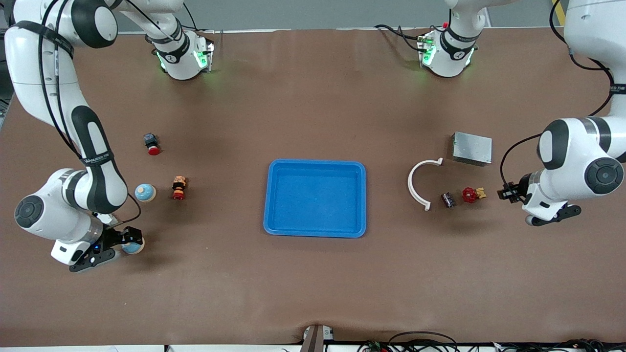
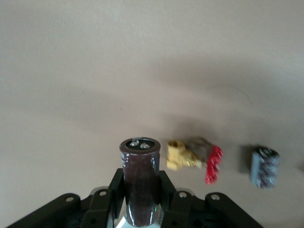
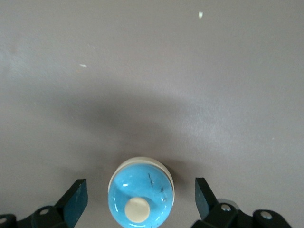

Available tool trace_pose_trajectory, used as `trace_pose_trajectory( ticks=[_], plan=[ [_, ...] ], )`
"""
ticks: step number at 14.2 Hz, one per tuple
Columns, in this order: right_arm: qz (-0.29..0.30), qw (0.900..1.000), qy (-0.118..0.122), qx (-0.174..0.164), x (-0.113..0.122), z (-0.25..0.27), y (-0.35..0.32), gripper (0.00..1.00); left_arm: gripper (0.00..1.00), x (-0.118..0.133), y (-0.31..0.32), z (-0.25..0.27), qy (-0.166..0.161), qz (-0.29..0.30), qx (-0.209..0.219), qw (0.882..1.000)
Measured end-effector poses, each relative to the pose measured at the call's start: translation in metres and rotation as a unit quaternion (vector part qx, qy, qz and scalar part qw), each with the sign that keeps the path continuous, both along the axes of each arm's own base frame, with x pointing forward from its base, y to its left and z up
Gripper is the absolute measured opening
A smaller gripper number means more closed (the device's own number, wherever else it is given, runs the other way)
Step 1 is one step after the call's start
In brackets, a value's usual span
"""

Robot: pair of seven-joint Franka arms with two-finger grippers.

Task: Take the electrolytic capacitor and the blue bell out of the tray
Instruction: 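Lower the bell beside the white block and open the right gripper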

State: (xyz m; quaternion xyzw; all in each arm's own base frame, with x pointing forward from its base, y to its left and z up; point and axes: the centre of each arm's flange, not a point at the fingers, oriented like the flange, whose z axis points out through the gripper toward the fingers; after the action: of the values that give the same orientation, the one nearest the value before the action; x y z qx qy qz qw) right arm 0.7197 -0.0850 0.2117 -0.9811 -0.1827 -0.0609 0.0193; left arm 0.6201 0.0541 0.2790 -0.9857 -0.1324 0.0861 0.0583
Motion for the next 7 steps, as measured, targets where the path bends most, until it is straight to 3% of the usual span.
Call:
trace_pose_trajectory(
  ticks=[4,7],
  plan=[
    [-0.048,0.998,0.033,0.016,0.012,0.051,0.027,1.0,0.33,0.002,0.005,-0.039,0.005,-0.011,0.002,1.0],
    [-0.108,0.993,0.028,0.024,0.018,0.097,0.044,1.0,0.33,0.002,0.006,-0.052,0.009,-0.021,0.009,1.0]
  ],
)
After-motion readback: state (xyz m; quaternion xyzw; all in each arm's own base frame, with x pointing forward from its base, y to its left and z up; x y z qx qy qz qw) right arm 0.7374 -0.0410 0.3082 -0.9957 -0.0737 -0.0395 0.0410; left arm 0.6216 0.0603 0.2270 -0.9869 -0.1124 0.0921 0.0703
